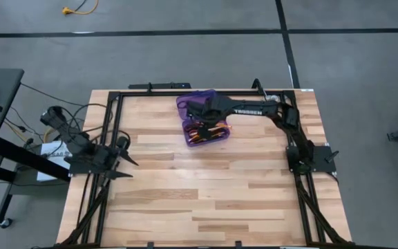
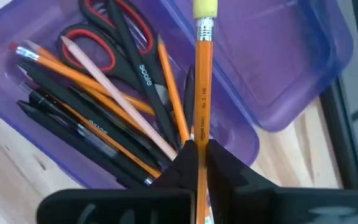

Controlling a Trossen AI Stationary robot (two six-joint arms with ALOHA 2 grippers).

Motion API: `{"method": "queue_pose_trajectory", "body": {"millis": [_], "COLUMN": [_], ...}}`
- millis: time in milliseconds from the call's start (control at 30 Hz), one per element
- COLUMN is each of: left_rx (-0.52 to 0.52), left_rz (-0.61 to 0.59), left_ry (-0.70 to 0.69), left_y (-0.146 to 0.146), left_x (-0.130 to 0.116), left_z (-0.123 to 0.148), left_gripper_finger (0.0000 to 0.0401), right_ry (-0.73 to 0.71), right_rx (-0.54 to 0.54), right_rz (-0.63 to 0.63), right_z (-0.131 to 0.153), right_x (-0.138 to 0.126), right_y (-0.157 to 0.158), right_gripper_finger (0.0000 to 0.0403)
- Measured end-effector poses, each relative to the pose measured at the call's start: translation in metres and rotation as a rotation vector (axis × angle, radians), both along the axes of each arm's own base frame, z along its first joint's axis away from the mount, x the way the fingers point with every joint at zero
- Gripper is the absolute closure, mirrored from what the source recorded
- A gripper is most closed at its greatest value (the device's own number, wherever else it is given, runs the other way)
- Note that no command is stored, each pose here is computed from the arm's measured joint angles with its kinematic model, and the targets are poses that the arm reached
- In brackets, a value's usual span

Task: Pick & place school supplies into a supply box
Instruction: Put the yellow pencil into the purple supply box

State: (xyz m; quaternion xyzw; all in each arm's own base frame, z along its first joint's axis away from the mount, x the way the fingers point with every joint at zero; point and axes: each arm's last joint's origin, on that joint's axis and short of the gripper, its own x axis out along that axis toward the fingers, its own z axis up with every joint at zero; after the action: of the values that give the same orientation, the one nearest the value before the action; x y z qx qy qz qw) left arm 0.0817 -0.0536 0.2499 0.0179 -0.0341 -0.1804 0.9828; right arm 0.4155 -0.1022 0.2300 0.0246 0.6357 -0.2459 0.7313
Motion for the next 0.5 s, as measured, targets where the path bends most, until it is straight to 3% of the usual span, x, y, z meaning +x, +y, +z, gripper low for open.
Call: {"method": "queue_pose_trajectory", "body": {"millis": [267,500], "left_rx": [-0.088,-0.114], "left_rz": [0.056,0.055], "left_ry": [-0.030,-0.026], "left_y": [0.009,0.009], "left_x": [-0.009,-0.008], "left_z": [-0.015,-0.026], "left_gripper_finger": [0.0213,0.0213], "right_ry": [-0.002,0.010], "right_rx": [0.056,0.039], "right_rz": [0.143,0.261], "right_z": [-0.007,-0.016], "right_x": [0.007,0.015], "right_y": [0.002,0.003], "right_gripper_finger": [0.0403,0.0403]}}
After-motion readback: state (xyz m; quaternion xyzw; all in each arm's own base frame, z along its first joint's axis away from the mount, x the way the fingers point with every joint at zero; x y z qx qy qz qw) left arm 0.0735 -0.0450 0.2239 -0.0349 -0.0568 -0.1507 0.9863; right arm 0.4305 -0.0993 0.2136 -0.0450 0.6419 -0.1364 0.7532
